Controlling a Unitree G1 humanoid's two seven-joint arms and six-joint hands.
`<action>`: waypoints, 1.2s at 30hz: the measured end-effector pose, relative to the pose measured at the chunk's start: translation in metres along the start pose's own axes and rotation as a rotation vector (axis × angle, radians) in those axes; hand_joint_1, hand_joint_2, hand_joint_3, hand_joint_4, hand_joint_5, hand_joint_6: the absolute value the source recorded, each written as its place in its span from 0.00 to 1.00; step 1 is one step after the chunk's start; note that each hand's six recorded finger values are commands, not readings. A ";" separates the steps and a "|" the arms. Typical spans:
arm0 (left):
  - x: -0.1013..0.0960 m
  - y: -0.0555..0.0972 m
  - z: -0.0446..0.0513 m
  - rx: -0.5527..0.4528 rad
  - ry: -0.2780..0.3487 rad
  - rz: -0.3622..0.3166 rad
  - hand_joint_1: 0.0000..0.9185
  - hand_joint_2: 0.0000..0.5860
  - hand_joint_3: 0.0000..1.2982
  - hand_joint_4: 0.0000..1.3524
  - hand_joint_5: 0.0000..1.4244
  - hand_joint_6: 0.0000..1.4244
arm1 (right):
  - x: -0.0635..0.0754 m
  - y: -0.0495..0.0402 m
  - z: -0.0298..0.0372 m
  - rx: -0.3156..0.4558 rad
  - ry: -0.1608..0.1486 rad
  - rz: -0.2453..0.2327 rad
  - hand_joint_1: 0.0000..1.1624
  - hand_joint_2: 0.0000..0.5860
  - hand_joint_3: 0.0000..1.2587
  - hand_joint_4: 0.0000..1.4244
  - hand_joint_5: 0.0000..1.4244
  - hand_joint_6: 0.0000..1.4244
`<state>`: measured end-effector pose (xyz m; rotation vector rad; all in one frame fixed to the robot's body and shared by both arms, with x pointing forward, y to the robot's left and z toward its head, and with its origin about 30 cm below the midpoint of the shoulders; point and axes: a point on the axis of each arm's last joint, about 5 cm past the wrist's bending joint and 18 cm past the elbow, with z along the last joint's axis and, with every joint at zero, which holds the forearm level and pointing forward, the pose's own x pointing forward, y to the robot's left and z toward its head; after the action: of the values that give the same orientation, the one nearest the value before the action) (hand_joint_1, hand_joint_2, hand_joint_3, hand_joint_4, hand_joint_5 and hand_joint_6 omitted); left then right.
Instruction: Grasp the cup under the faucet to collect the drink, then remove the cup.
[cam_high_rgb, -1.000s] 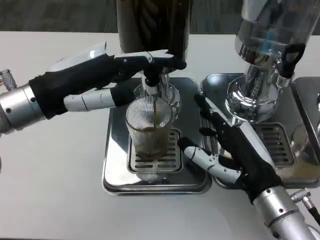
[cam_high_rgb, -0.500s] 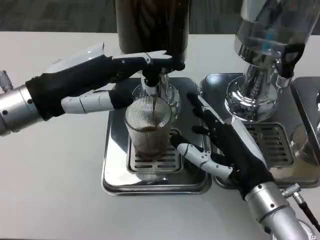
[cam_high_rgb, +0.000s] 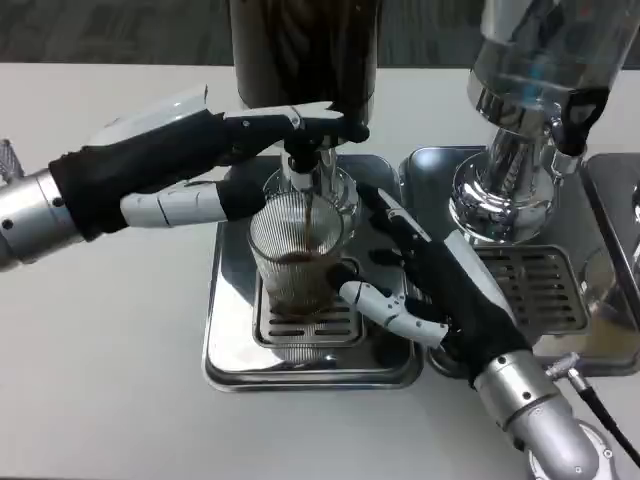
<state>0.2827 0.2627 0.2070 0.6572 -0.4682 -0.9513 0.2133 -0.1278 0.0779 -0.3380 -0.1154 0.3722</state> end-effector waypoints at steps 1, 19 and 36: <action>0.000 0.000 0.0000 0.000 0.000 0.000 0.00 0.12 0.15 0.05 0.04 0.04 | 0.000 0.0002 0.0001 0.000 -0.002 0.001 0.46 0.39 0.04 0.02 0.03 0.12; -0.002 0.001 0.0015 0.004 0.006 0.003 0.00 0.12 0.15 0.05 0.04 0.04 | 0.010 0.0056 -0.0007 0.020 0.007 0.016 0.46 0.39 0.04 0.02 0.03 0.12; -0.009 0.006 0.0031 0.033 0.036 0.040 0.00 0.13 0.15 0.05 0.04 0.04 | 0.019 0.0067 -0.0027 0.020 0.002 0.032 0.45 0.42 0.05 0.02 0.04 0.13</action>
<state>0.2796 0.2722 0.2126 0.6911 -0.4642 -0.8945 0.2291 -0.1156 0.0740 -0.3207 -0.1040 0.4040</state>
